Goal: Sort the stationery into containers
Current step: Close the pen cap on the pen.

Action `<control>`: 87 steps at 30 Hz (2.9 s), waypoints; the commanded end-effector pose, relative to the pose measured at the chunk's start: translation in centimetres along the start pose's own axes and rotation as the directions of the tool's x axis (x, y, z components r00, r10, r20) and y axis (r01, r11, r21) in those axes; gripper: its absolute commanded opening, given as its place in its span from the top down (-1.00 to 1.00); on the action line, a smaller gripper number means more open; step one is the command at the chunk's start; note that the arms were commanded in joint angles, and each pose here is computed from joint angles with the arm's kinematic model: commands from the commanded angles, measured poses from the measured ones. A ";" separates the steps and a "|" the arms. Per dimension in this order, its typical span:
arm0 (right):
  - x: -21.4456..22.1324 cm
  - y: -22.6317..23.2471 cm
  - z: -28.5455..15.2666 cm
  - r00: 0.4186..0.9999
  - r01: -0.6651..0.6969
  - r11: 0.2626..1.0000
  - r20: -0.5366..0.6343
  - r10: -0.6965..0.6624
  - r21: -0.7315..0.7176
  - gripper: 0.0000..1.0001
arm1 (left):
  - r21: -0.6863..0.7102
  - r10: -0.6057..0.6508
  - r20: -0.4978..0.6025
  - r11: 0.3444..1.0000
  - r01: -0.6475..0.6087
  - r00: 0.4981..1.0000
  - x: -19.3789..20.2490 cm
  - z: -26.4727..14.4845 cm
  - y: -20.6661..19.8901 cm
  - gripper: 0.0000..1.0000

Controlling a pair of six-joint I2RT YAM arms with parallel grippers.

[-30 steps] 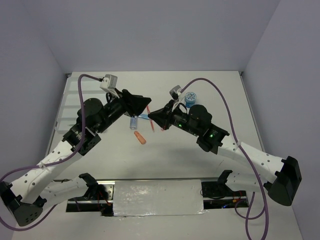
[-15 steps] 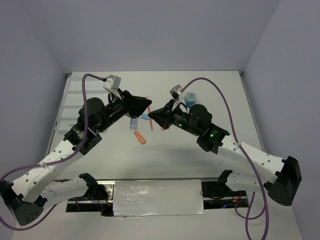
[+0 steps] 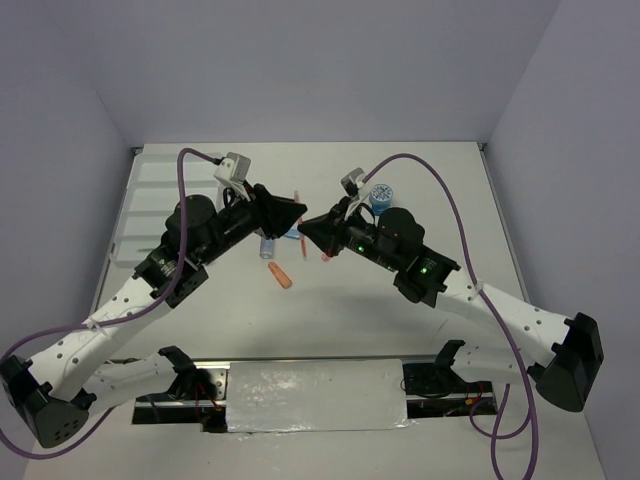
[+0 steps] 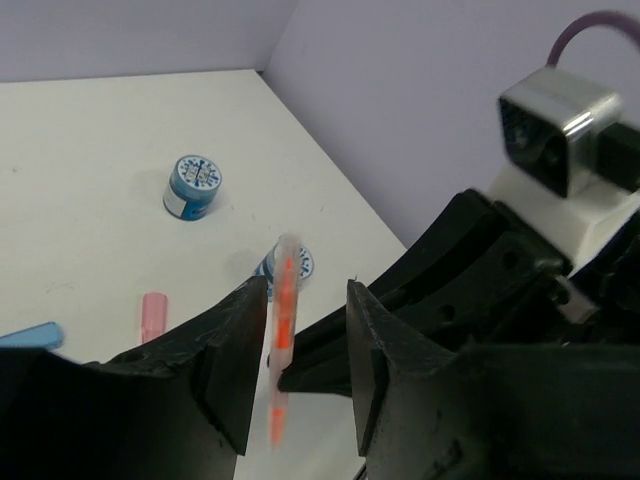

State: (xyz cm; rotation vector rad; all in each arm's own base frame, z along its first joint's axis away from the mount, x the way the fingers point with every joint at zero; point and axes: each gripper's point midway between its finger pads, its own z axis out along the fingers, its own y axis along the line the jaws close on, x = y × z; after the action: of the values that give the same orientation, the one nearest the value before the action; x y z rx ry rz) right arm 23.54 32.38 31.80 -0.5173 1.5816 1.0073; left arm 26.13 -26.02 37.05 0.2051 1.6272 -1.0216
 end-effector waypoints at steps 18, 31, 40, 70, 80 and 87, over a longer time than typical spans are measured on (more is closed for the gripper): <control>-5.4 2.9 -0.2 0.991 0.022 0.995 0.134 -0.010 -0.094 1.00 | 0.038 0.036 -0.004 0.999 -0.036 0.999 0.5 -0.9 -0.5 0.04; -3.5 4.7 -0.2 0.997 0.052 0.974 0.065 -0.038 -0.222 0.70 | 0.089 0.067 -0.004 0.994 -0.066 0.998 0.7 -0.8 -1.2 1.00; -1.8 5.5 -1.1 0.998 0.055 0.943 0.014 -0.053 -0.329 0.49 | 0.335 0.202 0.048 0.919 -0.206 0.978 0.5 -3.2 -5.4 1.00; -1.3 4.9 -0.9 0.999 0.038 0.952 -0.013 -0.044 -0.303 1.00 | 0.150 0.177 0.101 0.970 -0.191 0.979 -4.1 -1.4 -4.1 -0.49; -0.8 4.4 -0.5 0.998 0.036 0.960 -0.036 -0.048 -0.279 1.00 | 0.182 0.175 0.093 0.965 -0.189 0.980 -3.8 -1.0 -4.5 -0.06; -0.8 4.2 0.1 0.998 0.029 0.962 -0.046 -0.043 -0.270 1.00 | 0.185 0.181 0.076 0.964 -0.192 0.981 -3.2 -1.1 -4.4 -0.01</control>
State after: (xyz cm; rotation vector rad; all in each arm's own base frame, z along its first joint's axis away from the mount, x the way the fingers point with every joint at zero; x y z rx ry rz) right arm 20.04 34.41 31.72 -0.7676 1.5390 1.2100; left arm 24.31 -26.68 39.45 0.4273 1.5128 -1.0074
